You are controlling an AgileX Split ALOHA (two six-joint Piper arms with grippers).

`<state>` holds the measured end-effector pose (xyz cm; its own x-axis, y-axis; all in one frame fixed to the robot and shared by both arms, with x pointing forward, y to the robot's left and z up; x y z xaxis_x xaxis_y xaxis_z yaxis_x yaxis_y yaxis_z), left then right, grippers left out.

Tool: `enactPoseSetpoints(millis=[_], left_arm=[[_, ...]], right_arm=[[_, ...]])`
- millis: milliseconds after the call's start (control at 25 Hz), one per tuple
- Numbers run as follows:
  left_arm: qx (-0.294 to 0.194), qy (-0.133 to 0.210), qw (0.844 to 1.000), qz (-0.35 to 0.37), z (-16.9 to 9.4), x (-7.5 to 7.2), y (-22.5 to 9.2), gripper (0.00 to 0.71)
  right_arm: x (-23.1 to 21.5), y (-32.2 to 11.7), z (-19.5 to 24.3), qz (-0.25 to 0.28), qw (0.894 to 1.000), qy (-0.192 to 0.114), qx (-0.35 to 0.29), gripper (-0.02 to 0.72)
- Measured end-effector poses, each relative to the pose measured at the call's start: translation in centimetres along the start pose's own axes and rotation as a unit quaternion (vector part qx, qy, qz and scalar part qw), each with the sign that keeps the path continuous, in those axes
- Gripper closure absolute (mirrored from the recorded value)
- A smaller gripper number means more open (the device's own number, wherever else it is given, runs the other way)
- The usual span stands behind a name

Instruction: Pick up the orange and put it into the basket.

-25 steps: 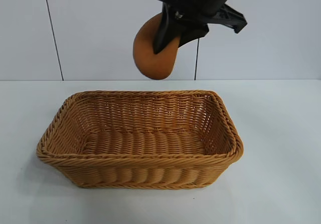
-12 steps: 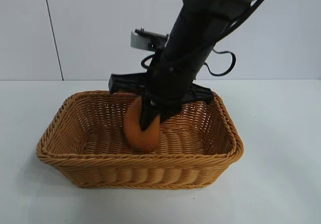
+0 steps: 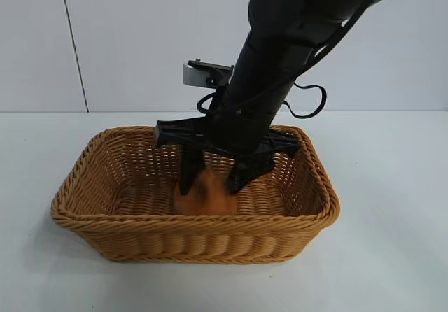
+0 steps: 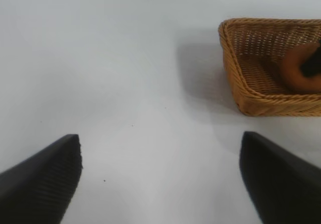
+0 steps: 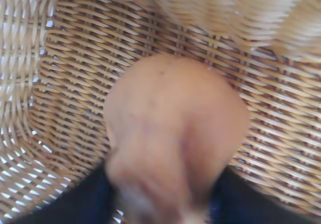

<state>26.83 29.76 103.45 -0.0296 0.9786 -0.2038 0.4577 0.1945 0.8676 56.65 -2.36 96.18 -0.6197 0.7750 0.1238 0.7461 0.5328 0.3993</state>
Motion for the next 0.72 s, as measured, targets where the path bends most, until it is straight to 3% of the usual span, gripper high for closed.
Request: enactPoseSetpoints(millis=[200,440,720], left_arm=[[0.0,0.0,1.0,0.0,0.0,0.0,0.0,0.098],[0.0,0.0,1.0,0.0,0.0,0.0,0.0,0.098],[0.0,0.0,1.0,0.0,0.0,0.0,0.0,0.098]], right_arm=[[0.1,2.3,-4.9,-0.029,0.999,-0.022,0.023,0.01],[-1.5,3.0,-7.8,-0.029,0.995,-0.09,0.038,0.01],[-8.1,2.6,-8.7,0.033,0.99,-0.128,0.041,0.01]])
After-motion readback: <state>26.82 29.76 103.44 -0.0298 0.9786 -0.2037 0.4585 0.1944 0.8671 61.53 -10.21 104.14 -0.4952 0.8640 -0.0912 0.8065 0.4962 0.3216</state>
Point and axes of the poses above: a point on each arm's last joint axis where the gripper is mounted, z pointing out along that axis toward the gripper, x along the wrist's bending axis when the last joint is at zero, y = z × x, the point moved 4 cm from there along z, pointing out along that axis toward the gripper, and after that the axes turned 10 degrees about -z, right-handed, at the moved point
